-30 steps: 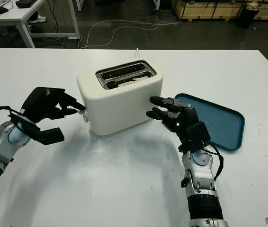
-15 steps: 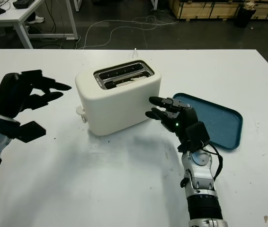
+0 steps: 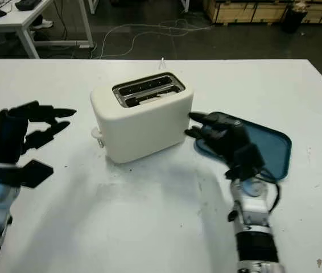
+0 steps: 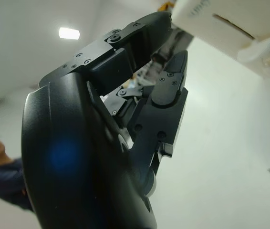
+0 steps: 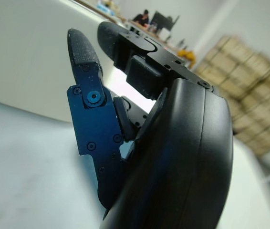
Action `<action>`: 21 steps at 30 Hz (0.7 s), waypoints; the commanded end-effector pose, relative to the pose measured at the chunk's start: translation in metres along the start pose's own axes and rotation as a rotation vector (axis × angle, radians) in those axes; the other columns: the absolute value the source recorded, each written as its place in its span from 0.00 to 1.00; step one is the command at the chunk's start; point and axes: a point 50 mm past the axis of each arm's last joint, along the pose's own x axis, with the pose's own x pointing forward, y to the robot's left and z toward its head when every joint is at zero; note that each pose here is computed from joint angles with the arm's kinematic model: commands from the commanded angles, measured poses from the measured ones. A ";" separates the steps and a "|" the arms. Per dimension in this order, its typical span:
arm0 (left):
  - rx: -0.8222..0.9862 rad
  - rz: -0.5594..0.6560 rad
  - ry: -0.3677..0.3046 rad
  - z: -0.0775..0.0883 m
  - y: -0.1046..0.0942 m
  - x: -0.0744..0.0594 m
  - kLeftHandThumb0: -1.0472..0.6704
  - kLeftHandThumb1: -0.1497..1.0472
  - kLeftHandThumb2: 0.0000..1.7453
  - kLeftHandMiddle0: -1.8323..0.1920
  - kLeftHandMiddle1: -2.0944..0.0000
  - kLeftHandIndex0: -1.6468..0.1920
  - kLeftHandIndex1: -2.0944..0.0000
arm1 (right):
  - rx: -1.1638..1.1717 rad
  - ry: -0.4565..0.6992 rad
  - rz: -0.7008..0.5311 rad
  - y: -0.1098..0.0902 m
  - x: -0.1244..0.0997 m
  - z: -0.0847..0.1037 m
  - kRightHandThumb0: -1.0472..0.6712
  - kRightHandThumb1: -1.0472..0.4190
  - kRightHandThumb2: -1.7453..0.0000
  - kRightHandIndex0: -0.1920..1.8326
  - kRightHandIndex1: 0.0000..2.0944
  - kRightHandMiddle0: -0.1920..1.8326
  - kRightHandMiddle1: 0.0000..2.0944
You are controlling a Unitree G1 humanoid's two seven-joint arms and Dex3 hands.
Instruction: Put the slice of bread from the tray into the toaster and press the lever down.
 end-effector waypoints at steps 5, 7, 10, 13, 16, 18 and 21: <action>0.047 -0.041 0.015 0.005 0.013 0.007 0.43 0.84 0.00 0.47 0.53 0.29 1.00 | -0.262 -0.079 -0.020 -0.032 0.030 0.036 0.28 0.15 1.00 0.61 0.00 0.55 0.00; 0.065 -0.055 0.000 0.006 0.017 0.012 0.43 0.82 0.00 0.47 0.55 0.29 1.00 | -0.357 -0.099 -0.010 -0.040 0.041 0.045 0.30 0.15 1.00 0.61 0.00 0.55 0.00; 0.094 -0.066 -0.015 0.007 0.024 0.022 0.45 0.78 0.00 0.46 0.56 0.28 0.99 | -0.445 -0.117 0.006 -0.046 0.056 0.055 0.30 0.17 1.00 0.60 0.00 0.54 0.00; 0.131 -0.074 -0.025 0.011 0.031 0.032 0.46 0.76 0.00 0.43 0.62 0.27 0.99 | -0.522 -0.119 0.045 -0.046 0.070 0.061 0.28 0.19 1.00 0.61 0.01 0.55 0.01; 0.143 -0.137 -0.036 0.011 0.039 0.045 0.48 0.76 0.00 0.42 0.65 0.26 0.99 | -0.579 -0.095 0.087 -0.045 0.082 0.067 0.26 0.19 1.00 0.61 0.01 0.56 0.01; 0.190 -0.186 -0.032 0.011 0.044 0.054 0.46 0.77 0.00 0.41 0.67 0.25 0.99 | -0.618 -0.079 0.101 -0.044 0.089 0.070 0.25 0.20 1.00 0.61 0.01 0.56 0.01; 0.258 -0.226 -0.035 0.014 0.051 0.069 0.45 0.75 0.00 0.38 0.71 0.24 0.99 | -0.710 -0.096 0.128 -0.038 0.097 0.073 0.26 0.20 1.00 0.61 0.01 0.56 0.01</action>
